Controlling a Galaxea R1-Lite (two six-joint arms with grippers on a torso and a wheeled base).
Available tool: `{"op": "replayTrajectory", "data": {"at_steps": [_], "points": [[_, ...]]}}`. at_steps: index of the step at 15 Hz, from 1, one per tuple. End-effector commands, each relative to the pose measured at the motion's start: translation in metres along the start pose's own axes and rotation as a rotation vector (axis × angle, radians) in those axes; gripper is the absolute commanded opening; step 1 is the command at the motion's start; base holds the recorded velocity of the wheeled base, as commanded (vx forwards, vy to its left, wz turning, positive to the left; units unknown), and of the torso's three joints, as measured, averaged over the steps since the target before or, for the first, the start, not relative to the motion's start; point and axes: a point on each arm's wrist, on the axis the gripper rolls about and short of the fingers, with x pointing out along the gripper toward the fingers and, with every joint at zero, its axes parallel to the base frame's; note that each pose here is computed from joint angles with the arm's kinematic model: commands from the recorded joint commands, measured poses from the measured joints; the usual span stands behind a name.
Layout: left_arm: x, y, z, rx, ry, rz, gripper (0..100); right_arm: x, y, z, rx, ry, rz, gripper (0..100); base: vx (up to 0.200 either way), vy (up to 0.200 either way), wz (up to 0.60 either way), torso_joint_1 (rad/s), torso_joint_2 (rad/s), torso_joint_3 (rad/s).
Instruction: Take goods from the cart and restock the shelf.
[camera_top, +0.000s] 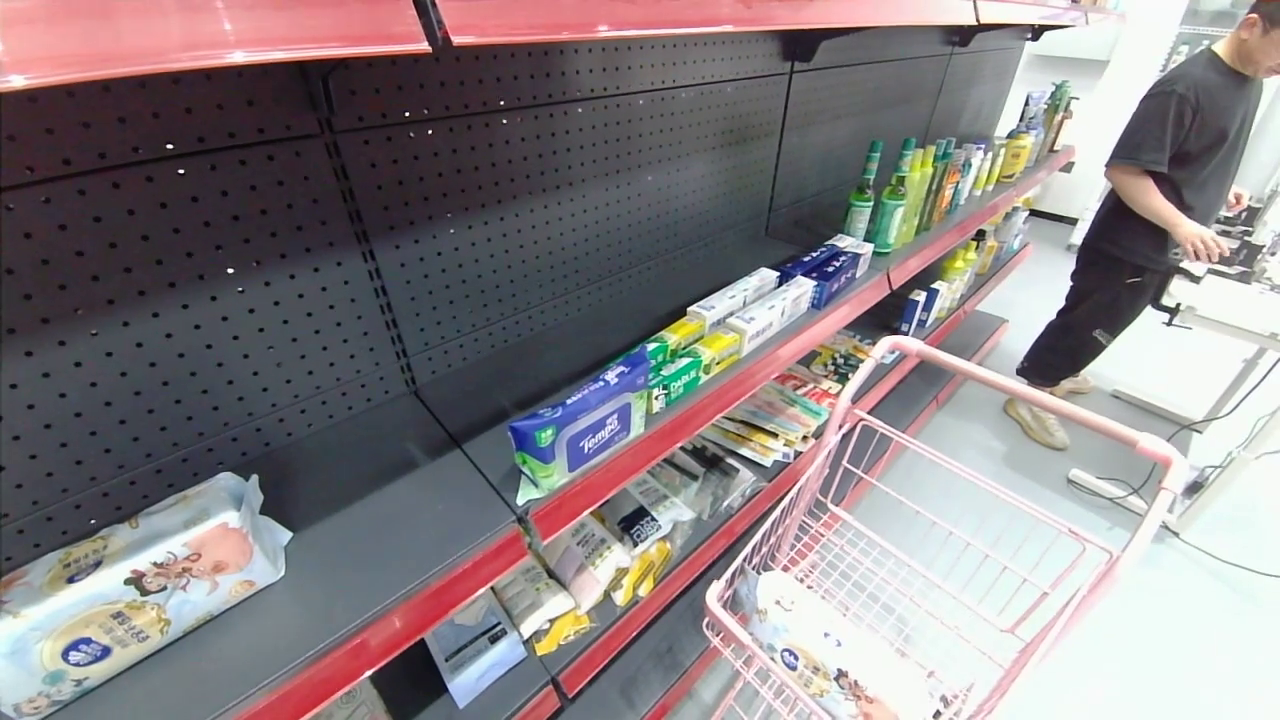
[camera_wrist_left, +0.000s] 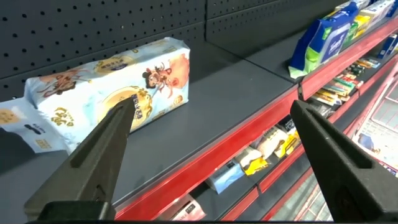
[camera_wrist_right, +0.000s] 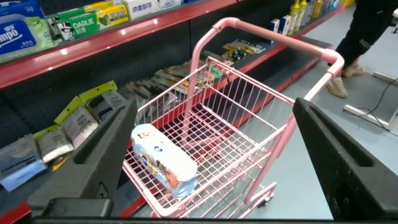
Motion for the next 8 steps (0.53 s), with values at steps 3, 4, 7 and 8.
{"op": "replayTrajectory", "data": {"at_steps": [3, 4, 7, 8], "points": [[0.0, 0.0, 0.0, 0.0, 0.0, 0.0, 100, 0.0, 0.0, 0.002, 0.019, -0.009, 0.0, 100, 0.0, 0.0, 0.0, 0.0, 0.0, 0.0], [0.0, 0.0, 0.0, 0.0, 0.0, 0.0, 100, -0.004, 0.0, 0.029, 0.032, -0.058, 0.021, 100, 0.0, 0.0, 0.0, 0.0, 0.0, 0.0], [0.0, 0.0, 0.0, 0.0, 0.0, 0.0, 100, 0.075, 0.0, 0.202, 0.316, 0.033, -0.133, 100, 0.0, 0.0, 0.0, 0.0, 0.0, 0.0], [0.0, 0.0, 0.0, 0.0, 0.0, 0.0, 100, 0.075, 0.0, 0.202, 0.316, 0.033, -0.133, 100, 0.0, 0.0, 0.0, 0.0, 0.0, 0.0]]}}
